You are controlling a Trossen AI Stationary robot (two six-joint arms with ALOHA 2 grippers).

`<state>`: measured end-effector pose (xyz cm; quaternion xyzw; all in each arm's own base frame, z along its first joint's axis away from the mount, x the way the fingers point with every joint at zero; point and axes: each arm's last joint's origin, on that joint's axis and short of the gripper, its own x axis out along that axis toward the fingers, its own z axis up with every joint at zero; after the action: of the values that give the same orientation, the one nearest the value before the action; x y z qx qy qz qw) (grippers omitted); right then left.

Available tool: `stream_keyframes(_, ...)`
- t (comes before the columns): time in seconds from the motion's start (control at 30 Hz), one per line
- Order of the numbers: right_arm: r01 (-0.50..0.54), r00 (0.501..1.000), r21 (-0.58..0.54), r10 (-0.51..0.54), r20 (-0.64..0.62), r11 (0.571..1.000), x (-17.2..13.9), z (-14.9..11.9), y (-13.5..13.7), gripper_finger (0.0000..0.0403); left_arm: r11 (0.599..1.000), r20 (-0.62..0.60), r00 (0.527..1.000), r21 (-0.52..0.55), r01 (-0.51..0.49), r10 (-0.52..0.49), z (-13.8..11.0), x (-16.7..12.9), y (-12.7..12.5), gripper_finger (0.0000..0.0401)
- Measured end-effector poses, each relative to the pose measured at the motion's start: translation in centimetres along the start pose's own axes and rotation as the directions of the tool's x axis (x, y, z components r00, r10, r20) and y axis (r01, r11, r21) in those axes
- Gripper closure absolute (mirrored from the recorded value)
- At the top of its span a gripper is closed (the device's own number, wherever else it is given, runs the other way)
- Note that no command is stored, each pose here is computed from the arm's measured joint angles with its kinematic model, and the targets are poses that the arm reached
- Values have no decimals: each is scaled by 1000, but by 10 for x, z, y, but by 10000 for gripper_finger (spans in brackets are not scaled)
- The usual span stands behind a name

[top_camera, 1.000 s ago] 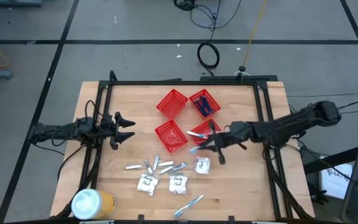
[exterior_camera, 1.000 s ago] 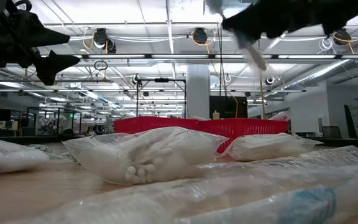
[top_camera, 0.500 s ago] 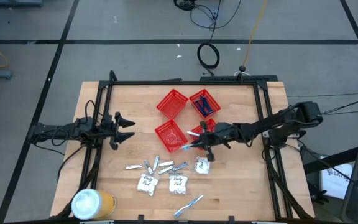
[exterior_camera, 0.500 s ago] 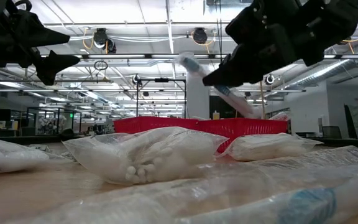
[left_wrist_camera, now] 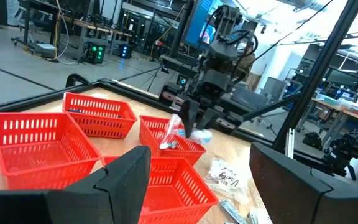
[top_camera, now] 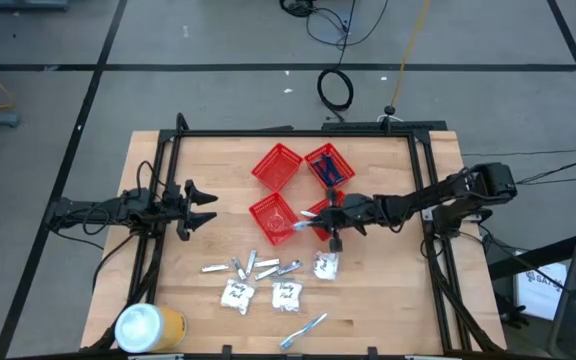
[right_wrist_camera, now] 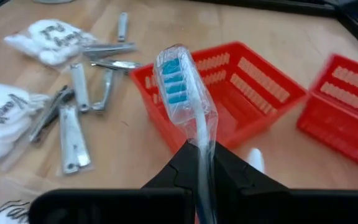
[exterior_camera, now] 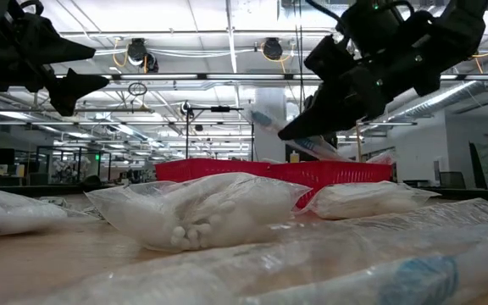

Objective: Pick & Place Travel size toiletries
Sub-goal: Put the blue toothbrush into the bottom right red bin

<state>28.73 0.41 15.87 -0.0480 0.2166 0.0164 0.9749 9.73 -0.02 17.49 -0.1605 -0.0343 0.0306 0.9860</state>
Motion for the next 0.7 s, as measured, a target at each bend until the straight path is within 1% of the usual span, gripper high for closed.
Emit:
stream_keyframes(0.23, 17, 999, 63, -15, -38, 998, -6, -22, -4, 390, 1000, 0, 1000, 0, 0, 0, 0, 0, 0, 130)
stream_keyframes(0.37, 41, 996, 72, -36, -77, 997, -10, -35, -5, 390, 1000, 0, 1000, 0, 0, 0, 0, 0, 0, 130)
stream_keyframes(0.43, 74, 995, 89, -68, -77, 993, -12, -39, -5, 390, 1000, 0, 1000, 0, 0, 0, 0, 0, 0, 130)
stream_keyframes(0.6, 89, 993, 96, -81, -87, 991, -13, -42, -7, 390, 1000, 0, 1000, 0, 0, 0, 0, 0, 0, 130)
stream_keyframes(0.7, 117, 990, 94, -108, -90, 989, -13, -42, -8, 388, 1000, 0, 1000, 0, 0, 0, 0, 0, 0, 130)
